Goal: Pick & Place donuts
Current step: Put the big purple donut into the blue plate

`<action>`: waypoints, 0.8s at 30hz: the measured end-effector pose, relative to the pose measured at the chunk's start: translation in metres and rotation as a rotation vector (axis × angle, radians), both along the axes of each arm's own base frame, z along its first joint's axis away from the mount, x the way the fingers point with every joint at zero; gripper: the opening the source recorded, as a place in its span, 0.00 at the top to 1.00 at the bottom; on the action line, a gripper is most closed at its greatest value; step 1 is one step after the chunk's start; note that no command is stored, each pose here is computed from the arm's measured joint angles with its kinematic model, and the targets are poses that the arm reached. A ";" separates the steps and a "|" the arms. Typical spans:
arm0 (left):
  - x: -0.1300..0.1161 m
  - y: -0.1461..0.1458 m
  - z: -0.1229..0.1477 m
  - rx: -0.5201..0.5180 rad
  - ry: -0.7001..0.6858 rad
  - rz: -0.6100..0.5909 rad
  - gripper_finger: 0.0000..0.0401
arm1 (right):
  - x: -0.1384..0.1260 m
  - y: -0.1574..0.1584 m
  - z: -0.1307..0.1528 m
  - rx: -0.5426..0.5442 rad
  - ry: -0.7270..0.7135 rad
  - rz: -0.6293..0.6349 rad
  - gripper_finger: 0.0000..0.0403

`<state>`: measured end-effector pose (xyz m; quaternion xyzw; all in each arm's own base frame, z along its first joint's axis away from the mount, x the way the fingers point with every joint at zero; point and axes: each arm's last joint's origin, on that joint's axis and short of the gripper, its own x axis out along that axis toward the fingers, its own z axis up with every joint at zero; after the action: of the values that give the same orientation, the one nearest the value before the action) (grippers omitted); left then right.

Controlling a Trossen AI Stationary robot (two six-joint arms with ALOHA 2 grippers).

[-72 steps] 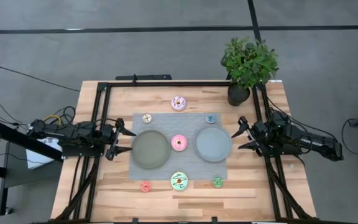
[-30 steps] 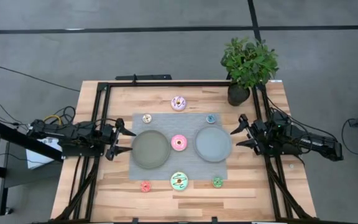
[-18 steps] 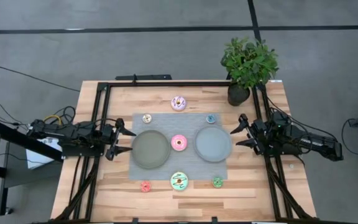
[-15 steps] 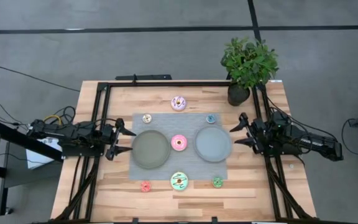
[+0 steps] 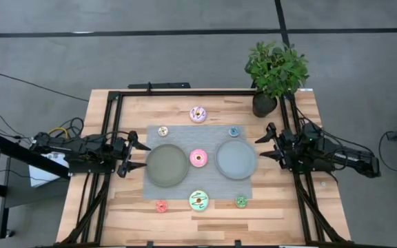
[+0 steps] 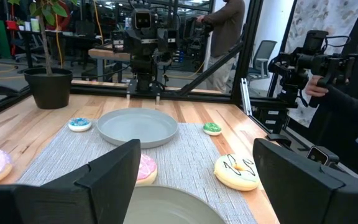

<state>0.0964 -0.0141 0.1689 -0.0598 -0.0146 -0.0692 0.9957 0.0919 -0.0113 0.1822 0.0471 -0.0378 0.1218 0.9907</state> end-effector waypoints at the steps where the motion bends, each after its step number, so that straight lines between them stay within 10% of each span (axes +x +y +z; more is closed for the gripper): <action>1: 0.000 0.000 0.000 0.000 0.000 0.000 0.24 | 0.000 0.001 0.001 0.000 -0.003 0.005 0.41; 24: 0.000 0.000 0.000 0.000 0.000 0.000 0.24 | 0.002 0.018 0.005 -0.023 -0.028 -0.099 0.41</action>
<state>0.0964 -0.0141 0.1689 -0.0596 -0.0147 -0.0695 0.9957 0.0938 0.0069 0.1872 0.0318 -0.0527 0.0735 0.9954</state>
